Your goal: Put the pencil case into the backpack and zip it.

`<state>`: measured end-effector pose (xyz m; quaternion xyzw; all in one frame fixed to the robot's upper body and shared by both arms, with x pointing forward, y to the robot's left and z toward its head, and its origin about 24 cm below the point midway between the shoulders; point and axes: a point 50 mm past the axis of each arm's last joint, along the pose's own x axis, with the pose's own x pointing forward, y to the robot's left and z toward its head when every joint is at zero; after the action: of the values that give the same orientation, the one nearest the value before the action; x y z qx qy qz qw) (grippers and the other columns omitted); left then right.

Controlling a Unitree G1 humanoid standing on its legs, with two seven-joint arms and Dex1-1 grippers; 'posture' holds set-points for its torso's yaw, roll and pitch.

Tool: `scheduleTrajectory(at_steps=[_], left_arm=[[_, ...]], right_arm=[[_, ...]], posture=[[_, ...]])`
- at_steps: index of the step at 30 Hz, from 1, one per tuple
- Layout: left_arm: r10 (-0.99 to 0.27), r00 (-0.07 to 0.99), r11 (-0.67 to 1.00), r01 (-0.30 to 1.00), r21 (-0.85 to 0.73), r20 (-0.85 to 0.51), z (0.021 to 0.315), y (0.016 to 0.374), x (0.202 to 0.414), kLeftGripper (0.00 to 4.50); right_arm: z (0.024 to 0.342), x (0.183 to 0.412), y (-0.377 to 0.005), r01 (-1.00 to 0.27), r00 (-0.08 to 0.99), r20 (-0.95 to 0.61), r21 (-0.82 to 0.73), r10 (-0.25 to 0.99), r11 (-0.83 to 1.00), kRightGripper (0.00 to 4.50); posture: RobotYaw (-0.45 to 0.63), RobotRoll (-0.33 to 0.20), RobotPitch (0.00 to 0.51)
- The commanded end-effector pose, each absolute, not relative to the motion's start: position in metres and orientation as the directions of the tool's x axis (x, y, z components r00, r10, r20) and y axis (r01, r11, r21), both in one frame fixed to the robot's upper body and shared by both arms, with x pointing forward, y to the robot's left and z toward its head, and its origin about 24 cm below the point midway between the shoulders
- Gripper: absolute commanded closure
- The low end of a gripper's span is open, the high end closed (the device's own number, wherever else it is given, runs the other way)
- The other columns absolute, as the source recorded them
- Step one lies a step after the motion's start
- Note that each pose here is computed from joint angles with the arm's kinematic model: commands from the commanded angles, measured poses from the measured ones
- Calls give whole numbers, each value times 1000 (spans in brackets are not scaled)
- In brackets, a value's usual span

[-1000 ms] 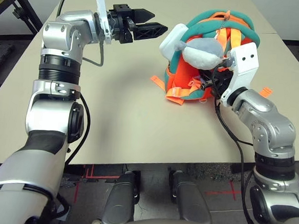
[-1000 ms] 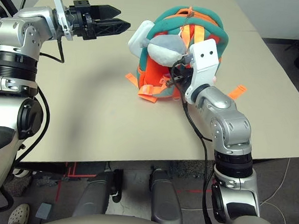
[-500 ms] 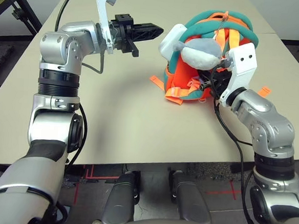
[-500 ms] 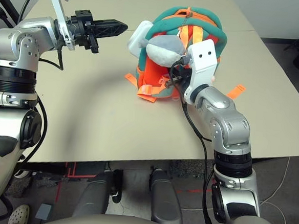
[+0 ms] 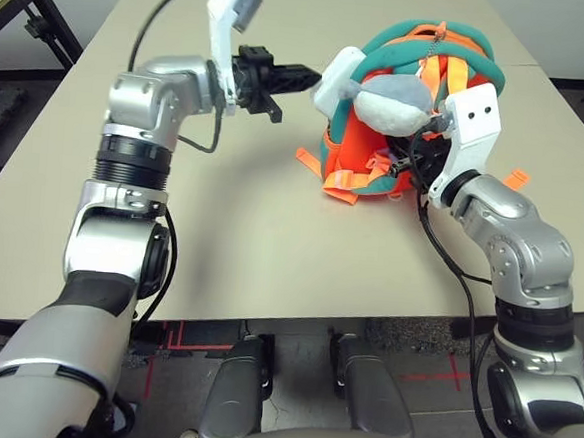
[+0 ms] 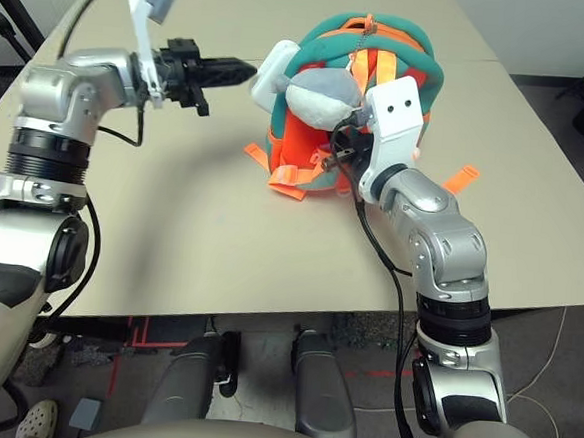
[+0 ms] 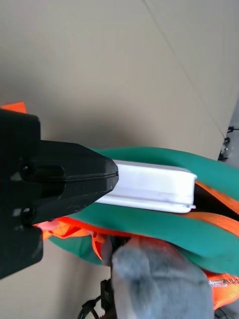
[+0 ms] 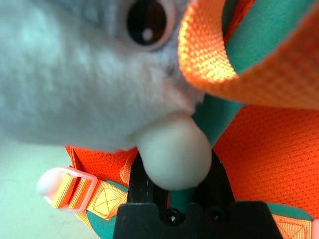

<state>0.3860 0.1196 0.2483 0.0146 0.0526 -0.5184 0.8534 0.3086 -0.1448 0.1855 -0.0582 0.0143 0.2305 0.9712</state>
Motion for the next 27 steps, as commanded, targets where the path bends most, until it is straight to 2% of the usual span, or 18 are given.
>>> scheduleTrajectory(at_steps=[1,11,16,20,21,22,27], left_arm=[[-890,435,440,898,-7,-137,242,103,393,4500],[-912,386,389,921,2,-142,232,64,400,4500],[-916,389,390,921,10,-97,241,69,401,4500],[-908,417,416,908,36,-25,262,87,401,4500],[-903,430,430,902,44,-6,269,93,400,4089],[-898,440,440,896,51,12,276,98,400,3894],[-885,457,464,881,96,83,307,115,394,1967]], right_arm=[[172,310,-143,-470,880,-128,-98,457,877,4306],[172,311,-145,-465,883,-124,-110,452,878,4306],[172,310,-144,-466,883,-124,-112,453,878,4306],[171,311,-144,-466,883,-124,-111,453,878,4306],[171,311,-143,-466,883,-124,-111,453,878,4306],[171,311,-143,-467,882,-124,-111,454,877,4306],[170,313,-142,-477,877,-125,-113,463,872,4306]], posture=[[-163,0,167],[-177,0,162],[-179,0,158],[-170,0,153],[-170,0,153],[-166,0,152],[-151,0,147]])
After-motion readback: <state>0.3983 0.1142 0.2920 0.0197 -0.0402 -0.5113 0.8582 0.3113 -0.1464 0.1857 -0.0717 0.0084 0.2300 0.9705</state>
